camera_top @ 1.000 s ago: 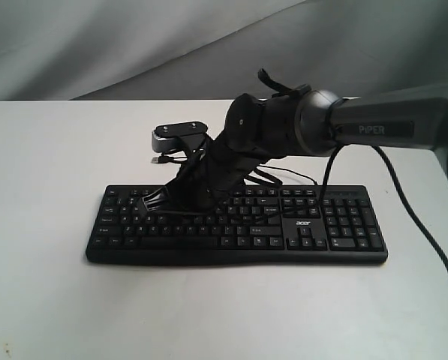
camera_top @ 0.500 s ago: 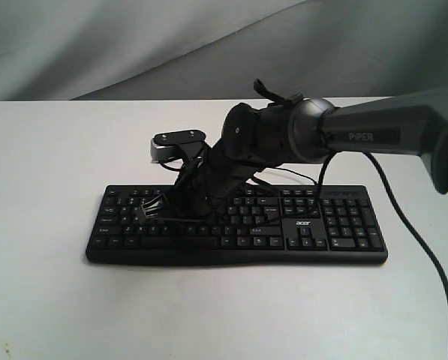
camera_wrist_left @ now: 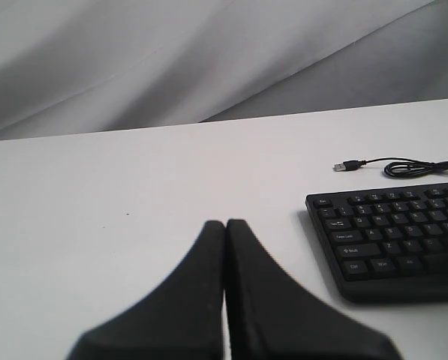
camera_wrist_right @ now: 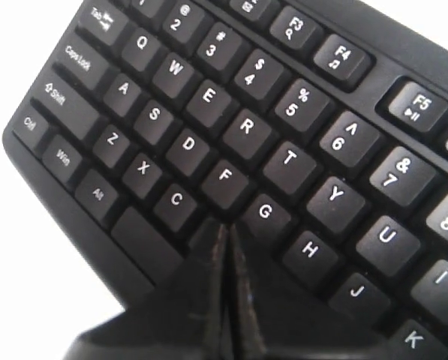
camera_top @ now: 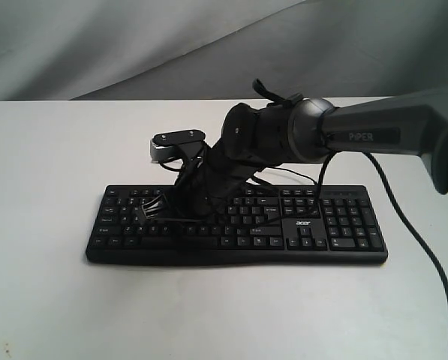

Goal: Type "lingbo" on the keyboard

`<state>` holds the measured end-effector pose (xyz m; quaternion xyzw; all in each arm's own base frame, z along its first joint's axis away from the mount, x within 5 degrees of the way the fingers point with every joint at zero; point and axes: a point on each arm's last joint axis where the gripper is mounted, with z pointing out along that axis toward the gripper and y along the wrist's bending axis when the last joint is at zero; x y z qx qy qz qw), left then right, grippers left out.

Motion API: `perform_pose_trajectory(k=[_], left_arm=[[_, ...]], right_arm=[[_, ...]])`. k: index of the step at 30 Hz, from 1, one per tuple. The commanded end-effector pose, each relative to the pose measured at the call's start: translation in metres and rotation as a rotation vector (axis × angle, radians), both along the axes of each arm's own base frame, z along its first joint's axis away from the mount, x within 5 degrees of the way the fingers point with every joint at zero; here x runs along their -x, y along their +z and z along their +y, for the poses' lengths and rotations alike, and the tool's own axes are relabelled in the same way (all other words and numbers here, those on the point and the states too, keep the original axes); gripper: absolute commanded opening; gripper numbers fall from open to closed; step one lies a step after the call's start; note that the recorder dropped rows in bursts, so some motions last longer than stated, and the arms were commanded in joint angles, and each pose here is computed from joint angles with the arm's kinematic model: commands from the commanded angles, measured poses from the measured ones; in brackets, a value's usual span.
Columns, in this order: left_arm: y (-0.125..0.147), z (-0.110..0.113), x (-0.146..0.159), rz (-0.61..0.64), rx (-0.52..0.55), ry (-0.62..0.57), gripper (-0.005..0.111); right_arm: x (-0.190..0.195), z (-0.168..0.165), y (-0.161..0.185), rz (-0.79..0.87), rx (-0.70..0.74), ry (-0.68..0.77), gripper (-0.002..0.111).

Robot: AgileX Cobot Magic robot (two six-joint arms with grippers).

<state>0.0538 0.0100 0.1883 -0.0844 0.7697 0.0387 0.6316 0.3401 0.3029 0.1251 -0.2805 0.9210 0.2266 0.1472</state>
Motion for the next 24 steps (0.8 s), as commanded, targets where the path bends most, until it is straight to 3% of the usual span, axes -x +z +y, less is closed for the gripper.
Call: perform_pose_trajectory(k=[1, 24], left_arm=[[-0.0009, -0.0001, 0.0000, -0.005, 0.011, 0.002, 0.001], [-0.0009, -0.0001, 0.0000, -0.005, 0.011, 0.002, 0.001]], right_arm=[[-0.0008, -0.0021, 0.0017, -0.015, 0.013, -0.005, 0.000], [-0.0005, -0.0026, -0.0049, 0.003, 0.028, -0.009, 0.000]])
